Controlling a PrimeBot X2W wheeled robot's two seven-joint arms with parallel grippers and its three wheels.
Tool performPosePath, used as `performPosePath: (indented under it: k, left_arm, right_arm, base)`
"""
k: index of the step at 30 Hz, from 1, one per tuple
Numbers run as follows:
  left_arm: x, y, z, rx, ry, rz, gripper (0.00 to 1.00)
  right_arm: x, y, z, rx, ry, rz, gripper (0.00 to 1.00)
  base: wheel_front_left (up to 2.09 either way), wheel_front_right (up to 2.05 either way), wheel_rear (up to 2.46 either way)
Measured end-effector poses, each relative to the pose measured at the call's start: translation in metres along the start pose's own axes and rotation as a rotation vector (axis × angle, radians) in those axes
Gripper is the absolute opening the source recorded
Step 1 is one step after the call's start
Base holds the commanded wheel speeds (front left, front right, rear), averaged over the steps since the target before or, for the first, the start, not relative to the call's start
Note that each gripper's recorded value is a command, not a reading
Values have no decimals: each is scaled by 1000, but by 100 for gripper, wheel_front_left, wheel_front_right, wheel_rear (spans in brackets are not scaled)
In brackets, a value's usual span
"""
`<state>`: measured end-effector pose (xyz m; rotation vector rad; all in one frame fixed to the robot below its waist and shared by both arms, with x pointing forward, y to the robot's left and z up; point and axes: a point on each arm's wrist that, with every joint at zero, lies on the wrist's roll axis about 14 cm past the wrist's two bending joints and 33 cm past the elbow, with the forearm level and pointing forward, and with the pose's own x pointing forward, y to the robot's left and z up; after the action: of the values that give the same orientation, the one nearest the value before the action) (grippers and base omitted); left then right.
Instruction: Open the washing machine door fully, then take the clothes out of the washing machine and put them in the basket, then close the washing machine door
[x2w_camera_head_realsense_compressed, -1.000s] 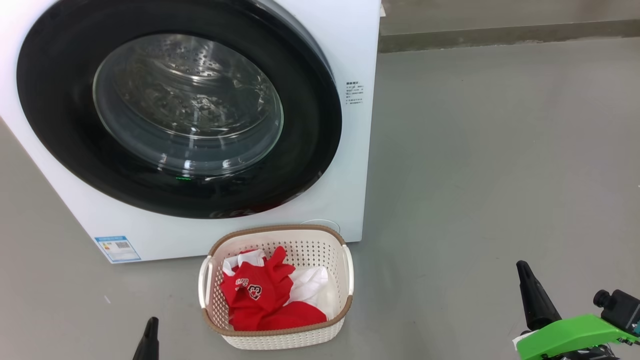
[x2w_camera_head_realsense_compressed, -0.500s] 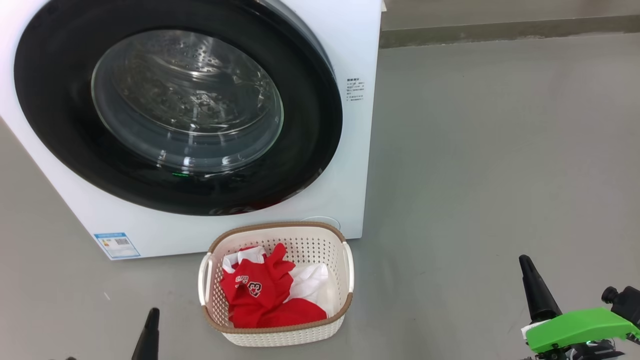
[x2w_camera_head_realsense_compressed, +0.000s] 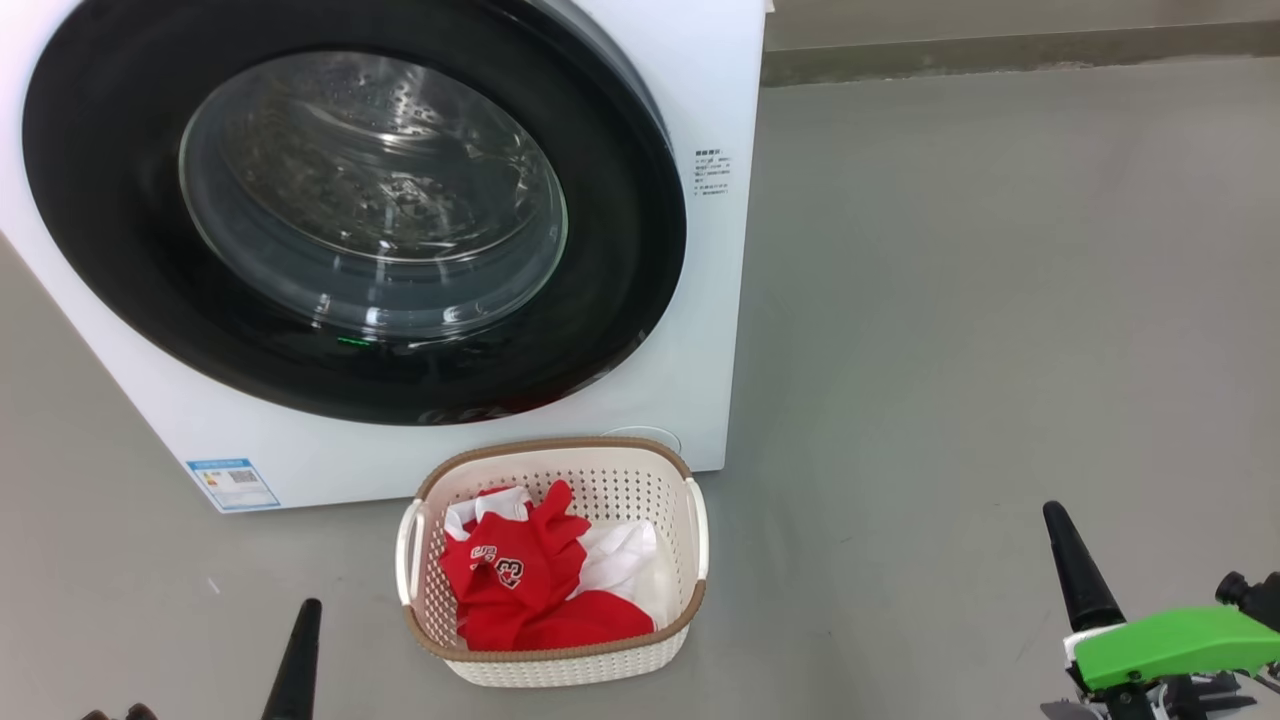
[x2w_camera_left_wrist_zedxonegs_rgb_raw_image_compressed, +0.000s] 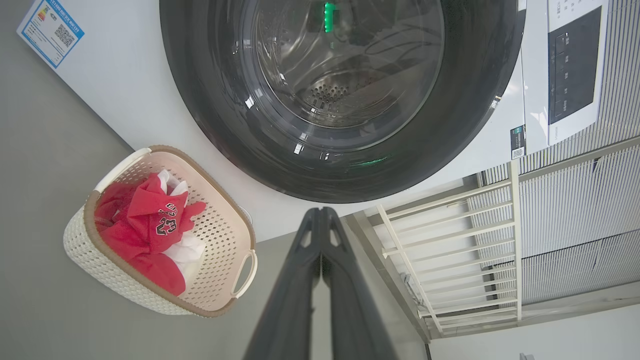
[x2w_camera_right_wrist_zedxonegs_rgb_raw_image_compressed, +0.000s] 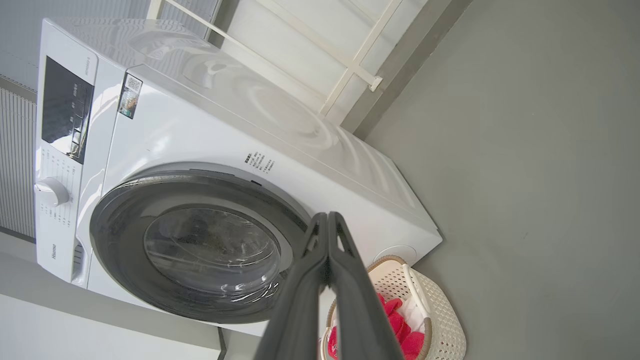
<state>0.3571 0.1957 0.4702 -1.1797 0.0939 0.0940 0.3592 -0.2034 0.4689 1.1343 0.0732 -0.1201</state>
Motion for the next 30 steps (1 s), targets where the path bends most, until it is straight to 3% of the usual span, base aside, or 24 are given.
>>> performPosePath:
  k: [30]
  left_arm:
    - [15,-12,-2,-323,32,-34,0]
  right_arm:
    - [10,7,2,363,26,28,0]
  base:
    - [0,0,0]
